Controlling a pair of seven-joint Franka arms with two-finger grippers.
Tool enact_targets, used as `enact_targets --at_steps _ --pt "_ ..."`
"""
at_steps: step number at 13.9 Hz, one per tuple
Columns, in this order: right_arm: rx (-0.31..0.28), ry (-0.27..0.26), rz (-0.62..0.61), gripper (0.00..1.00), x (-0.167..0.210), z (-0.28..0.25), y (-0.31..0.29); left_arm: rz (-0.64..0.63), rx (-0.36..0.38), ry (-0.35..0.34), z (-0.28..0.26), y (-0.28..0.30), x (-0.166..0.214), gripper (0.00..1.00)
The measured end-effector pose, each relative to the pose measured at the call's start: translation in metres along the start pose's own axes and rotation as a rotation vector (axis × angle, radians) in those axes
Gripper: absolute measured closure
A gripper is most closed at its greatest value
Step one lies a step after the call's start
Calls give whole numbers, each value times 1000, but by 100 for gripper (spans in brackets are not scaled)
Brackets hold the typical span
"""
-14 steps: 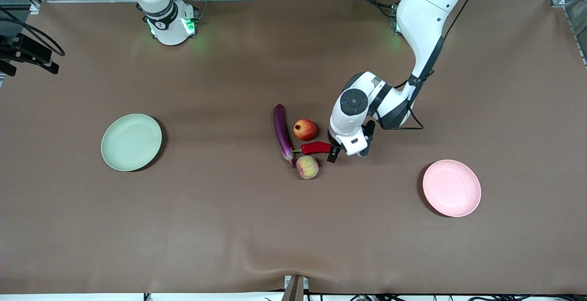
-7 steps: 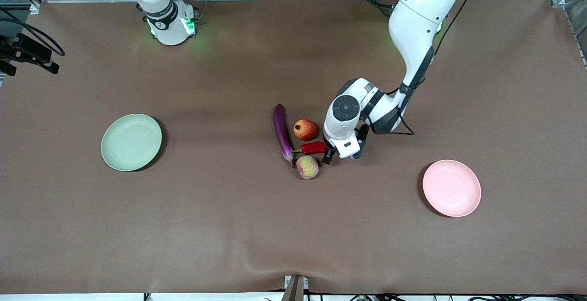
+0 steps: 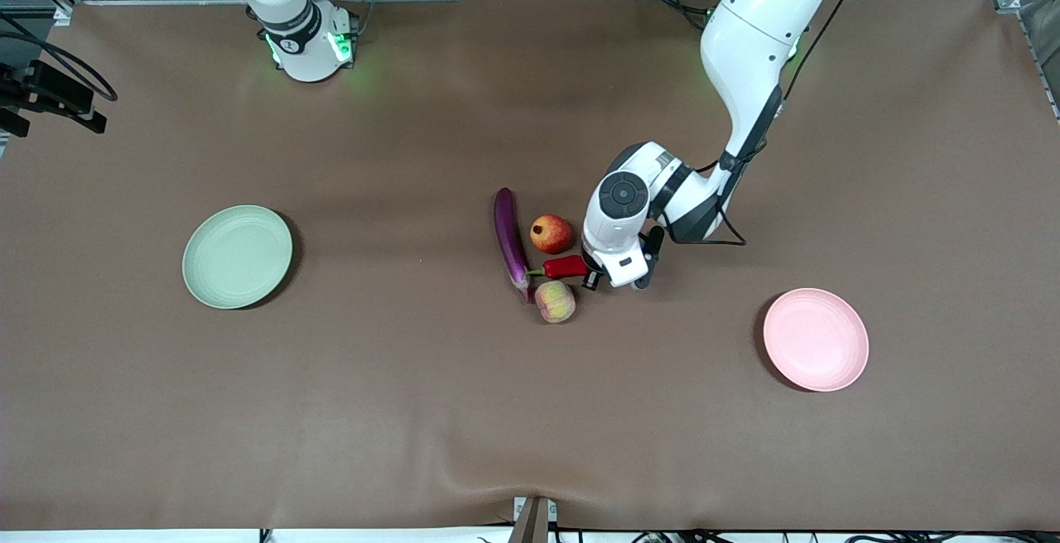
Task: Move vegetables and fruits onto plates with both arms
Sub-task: 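Close the left gripper on the red chili pepper and lift it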
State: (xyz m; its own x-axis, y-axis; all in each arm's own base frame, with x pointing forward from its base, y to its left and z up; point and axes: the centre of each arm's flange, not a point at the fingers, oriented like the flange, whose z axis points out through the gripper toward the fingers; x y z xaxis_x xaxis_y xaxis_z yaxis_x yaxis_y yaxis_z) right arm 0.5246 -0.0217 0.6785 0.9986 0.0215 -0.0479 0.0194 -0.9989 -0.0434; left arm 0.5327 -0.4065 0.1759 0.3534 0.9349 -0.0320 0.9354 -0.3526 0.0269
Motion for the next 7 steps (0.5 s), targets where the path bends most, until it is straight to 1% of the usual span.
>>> enact_targets --at_steps 1,3,7 --pt "0 0 0 0 0 0 0 -4 -4 0 -2 2 2 69" --pt "0 0 0 0 0 0 0 -8 5 10 -8 5 9 70" --pt "0 0 0 0 0 0 0 15 90 63 -40 2 17 71"
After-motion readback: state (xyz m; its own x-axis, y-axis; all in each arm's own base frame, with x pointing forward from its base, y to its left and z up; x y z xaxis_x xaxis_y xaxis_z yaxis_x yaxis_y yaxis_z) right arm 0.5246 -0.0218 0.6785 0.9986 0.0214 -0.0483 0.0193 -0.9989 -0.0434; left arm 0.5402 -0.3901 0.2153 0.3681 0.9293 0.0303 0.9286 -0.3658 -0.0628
